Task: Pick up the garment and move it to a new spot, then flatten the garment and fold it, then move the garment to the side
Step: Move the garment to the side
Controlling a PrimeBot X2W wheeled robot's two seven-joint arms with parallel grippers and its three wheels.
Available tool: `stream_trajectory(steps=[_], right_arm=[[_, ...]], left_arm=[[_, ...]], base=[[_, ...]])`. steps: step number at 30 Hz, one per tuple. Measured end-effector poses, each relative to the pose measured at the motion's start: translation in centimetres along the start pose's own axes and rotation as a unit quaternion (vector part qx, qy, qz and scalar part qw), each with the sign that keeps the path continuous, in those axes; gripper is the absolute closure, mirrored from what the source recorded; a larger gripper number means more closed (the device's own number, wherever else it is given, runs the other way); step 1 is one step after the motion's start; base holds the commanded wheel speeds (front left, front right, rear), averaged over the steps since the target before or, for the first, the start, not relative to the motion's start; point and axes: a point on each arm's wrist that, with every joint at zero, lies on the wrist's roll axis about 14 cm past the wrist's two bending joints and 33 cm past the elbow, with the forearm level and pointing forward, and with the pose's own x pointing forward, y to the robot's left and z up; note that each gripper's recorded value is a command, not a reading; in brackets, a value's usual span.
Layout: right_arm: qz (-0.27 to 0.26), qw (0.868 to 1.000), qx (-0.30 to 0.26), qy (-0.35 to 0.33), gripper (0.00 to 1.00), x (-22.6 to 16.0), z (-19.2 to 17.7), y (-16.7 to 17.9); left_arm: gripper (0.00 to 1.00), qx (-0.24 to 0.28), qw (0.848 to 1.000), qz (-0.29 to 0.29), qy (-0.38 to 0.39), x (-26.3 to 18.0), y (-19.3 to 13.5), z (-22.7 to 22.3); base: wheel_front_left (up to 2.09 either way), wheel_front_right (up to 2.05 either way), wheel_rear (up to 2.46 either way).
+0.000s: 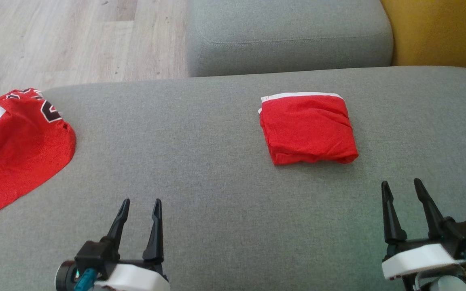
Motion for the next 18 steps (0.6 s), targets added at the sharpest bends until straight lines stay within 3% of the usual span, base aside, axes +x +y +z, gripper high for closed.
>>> stream_trajectory(steps=[12,18], right_arm=[[0.004,1.0,0.005,0.027,0.0,0.5,-1.7,0.3],[0.011,1.0,0.017,0.017,0.0,5.3,-1.2,-0.2]], left_arm=[[0.0,0.001,1.0,-0.001,0.01,0.6,0.0,-0.6],[0.0,-0.001,1.0,-0.011,-0.007,3.4,-0.3,0.4]], base=[[0.0,0.0,0.0],[0.0,0.0,0.0]])
